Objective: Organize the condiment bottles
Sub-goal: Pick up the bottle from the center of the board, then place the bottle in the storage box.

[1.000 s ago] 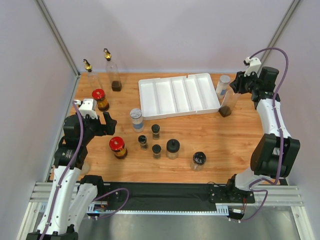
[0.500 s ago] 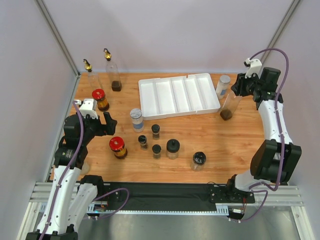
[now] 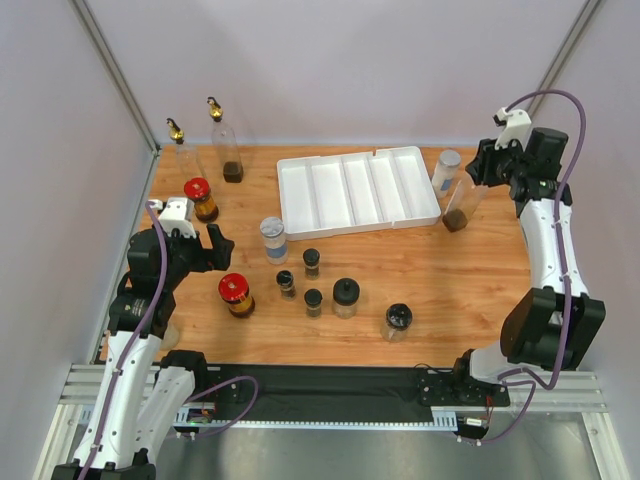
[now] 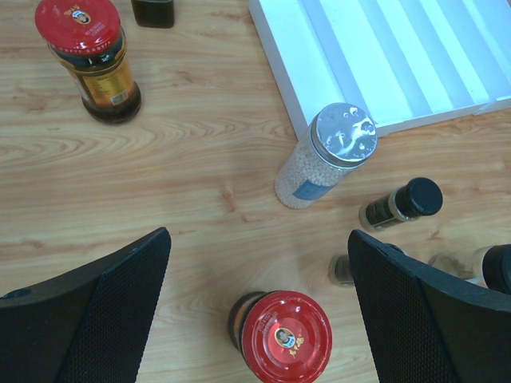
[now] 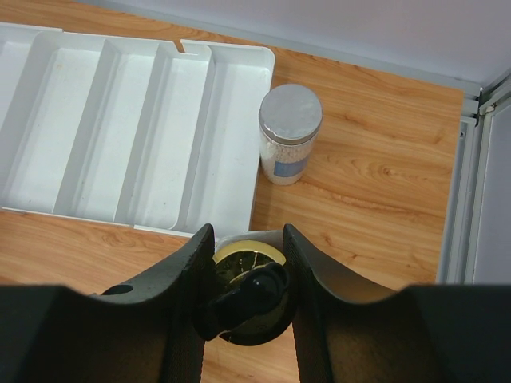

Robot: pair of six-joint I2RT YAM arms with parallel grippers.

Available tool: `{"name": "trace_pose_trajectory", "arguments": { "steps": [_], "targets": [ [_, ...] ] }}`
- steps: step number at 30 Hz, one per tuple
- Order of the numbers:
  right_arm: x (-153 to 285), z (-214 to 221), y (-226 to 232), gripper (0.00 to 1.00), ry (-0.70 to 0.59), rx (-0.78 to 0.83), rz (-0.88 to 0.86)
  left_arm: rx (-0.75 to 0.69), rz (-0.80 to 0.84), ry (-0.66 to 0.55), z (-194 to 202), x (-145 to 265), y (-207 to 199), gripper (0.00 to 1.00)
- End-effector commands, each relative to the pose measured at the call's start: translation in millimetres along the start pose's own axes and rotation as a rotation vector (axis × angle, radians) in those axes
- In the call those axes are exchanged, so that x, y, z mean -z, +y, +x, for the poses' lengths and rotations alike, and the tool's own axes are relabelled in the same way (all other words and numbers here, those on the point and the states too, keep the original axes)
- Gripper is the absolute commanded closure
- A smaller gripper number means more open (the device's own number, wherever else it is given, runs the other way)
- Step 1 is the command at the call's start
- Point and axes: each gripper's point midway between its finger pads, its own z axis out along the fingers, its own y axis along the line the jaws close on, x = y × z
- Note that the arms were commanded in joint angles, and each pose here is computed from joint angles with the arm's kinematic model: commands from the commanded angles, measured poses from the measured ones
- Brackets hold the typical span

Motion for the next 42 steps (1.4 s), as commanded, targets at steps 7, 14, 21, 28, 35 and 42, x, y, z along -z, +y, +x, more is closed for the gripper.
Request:
{"name": "trace_pose_trajectory", "arguments": {
  "steps": [7,14,21,28,35,42],
  "targets": [
    [33,-82,18,1.0,-0.171,0.085,0.017,-0.016,0.012,-0.028,-11,3,-4,0.0],
    [20,-96,43,1.0,-0.165,0.103,-0.03,-0.016,0.005,-0.024,-10,2,-2,0.0],
    [-7,-110,61,1.0,-0.154,0.126,-0.065,-0.019,-0.006,-0.023,-10,2,0,0.0],
    [-54,-125,81,1.0,-0.159,0.144,-0.104,-0.026,-0.023,-0.011,-8,0,4,0.0],
    [-108,-144,75,1.0,-0.176,0.155,-0.079,-0.033,-0.032,-0.008,-8,-1,6,0.0],
    [-137,-154,64,1.0,-0.219,0.167,-0.031,-0.039,-0.028,-0.012,-8,-2,6,0.0]
  ]
}}
